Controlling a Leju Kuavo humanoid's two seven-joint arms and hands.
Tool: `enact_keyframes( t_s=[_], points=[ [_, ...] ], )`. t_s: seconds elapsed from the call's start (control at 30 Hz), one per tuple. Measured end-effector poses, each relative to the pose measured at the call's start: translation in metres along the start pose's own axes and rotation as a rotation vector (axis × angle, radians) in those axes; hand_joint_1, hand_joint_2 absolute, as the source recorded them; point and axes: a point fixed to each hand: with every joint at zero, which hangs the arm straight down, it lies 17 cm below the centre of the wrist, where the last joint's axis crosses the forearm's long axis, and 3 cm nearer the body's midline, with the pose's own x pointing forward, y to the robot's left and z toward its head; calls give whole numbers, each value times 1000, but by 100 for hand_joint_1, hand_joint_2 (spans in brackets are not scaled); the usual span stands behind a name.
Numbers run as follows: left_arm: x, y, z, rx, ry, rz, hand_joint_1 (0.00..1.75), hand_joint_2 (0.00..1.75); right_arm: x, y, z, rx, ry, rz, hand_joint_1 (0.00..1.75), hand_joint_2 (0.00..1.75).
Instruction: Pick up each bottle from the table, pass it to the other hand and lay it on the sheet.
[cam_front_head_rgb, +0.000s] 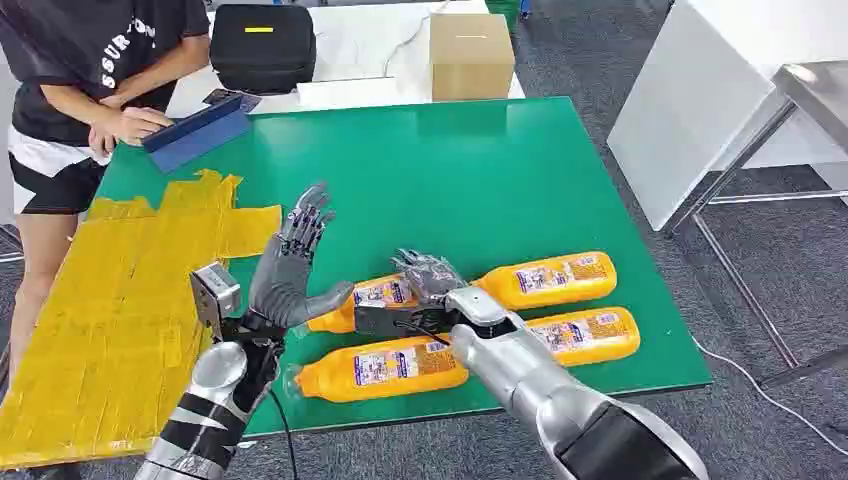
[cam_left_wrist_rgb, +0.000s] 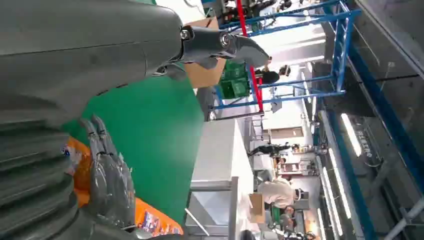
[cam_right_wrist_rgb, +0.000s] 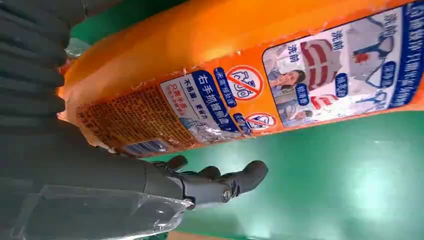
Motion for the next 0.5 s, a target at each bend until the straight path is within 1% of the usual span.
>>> enact_keyframes(
  t_s=[0.2, 0.23, 0.27, 0.3, 0.33, 0.37, 0.4, 0.5],
  points=[
    [0, -1, -2, 0, -3, 19, 0, 175, -12, 3, 0, 22, 42, 31, 0, 175],
    [1, 0, -2, 3, -6, 24, 0, 175, -14, 3, 0, 24, 47, 34, 10, 175],
    [2, 3, -3, 14, -11, 29, 0, 175, -16, 3, 0, 26, 52, 36, 84, 175],
    [3, 5, -3, 25, -15, 31, 0, 175, -17, 3, 0, 26, 55, 39, 133, 175],
    [4, 11, -4, 47, -22, 32, 0, 175, -19, 2, 0, 23, 59, 41, 145, 175],
    [5, 17, -5, 69, -28, 26, 0, 175, -20, 2, 0, 19, 62, 43, 154, 175],
    [7, 25, -5, 96, -34, 19, 0, 175, -21, 2, 0, 12, 64, 44, 157, 175],
    [10, 48, -5, 162, -44, 11, 0, 175, -24, -3, 0, -19, 69, 48, 157, 175]
  ],
)
